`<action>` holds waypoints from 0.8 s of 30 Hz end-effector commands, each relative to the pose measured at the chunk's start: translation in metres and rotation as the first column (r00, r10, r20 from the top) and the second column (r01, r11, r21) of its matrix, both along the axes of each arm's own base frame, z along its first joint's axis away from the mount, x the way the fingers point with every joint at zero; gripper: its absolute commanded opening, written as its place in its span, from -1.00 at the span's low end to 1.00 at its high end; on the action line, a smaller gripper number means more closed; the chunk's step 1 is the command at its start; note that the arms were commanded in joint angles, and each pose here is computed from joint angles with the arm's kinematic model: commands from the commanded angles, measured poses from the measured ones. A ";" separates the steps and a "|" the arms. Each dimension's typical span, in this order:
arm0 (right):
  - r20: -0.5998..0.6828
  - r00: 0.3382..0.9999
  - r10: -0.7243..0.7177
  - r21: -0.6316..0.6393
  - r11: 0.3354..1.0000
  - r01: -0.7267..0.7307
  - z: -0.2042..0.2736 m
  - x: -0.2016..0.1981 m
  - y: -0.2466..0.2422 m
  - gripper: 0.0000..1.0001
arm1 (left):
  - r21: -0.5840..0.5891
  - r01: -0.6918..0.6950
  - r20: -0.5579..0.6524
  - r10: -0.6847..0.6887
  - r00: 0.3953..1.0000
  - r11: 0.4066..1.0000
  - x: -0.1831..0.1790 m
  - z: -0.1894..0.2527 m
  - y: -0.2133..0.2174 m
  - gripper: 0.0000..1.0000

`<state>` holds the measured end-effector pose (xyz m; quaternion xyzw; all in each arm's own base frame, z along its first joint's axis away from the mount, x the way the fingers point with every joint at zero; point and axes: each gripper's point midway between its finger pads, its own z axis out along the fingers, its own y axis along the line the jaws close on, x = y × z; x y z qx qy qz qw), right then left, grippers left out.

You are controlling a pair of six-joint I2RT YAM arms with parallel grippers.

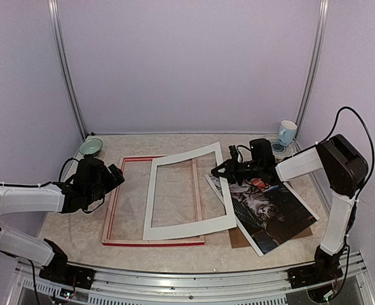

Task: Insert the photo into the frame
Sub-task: Place the mat board on the glass panel.

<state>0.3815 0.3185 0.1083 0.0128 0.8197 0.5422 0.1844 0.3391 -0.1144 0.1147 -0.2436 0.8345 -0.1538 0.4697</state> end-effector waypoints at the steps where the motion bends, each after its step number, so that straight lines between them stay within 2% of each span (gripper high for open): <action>1: 0.034 0.999 0.032 -0.054 0.998 -0.030 0.002 -0.001 0.019 -0.57 | -0.025 -0.001 0.018 0.002 1.000 1.000 0.003 0.000 -0.001 0.98; 5: 0.050 0.997 0.054 -0.105 0.993 -0.049 0.004 -0.002 0.032 -0.37 | -0.026 0.004 0.013 -0.004 1.000 1.000 0.004 -0.003 -0.001 0.98; 9: 0.057 0.996 0.075 -0.145 0.987 -0.066 0.003 -0.004 0.040 -0.28 | -0.028 0.004 0.002 -0.004 1.000 1.000 0.003 -0.009 -0.001 0.98; 18: 0.058 0.994 0.089 -0.242 0.967 -0.072 -0.003 -0.005 0.036 -0.12 | -0.034 0.015 0.003 -0.015 1.000 0.999 0.004 -0.010 -0.003 0.98; 24: 0.070 0.990 0.119 -0.271 0.958 -0.096 -0.002 -0.005 0.038 -0.09 | -0.039 0.018 0.003 -0.018 1.000 0.999 0.004 -0.013 -0.004 0.98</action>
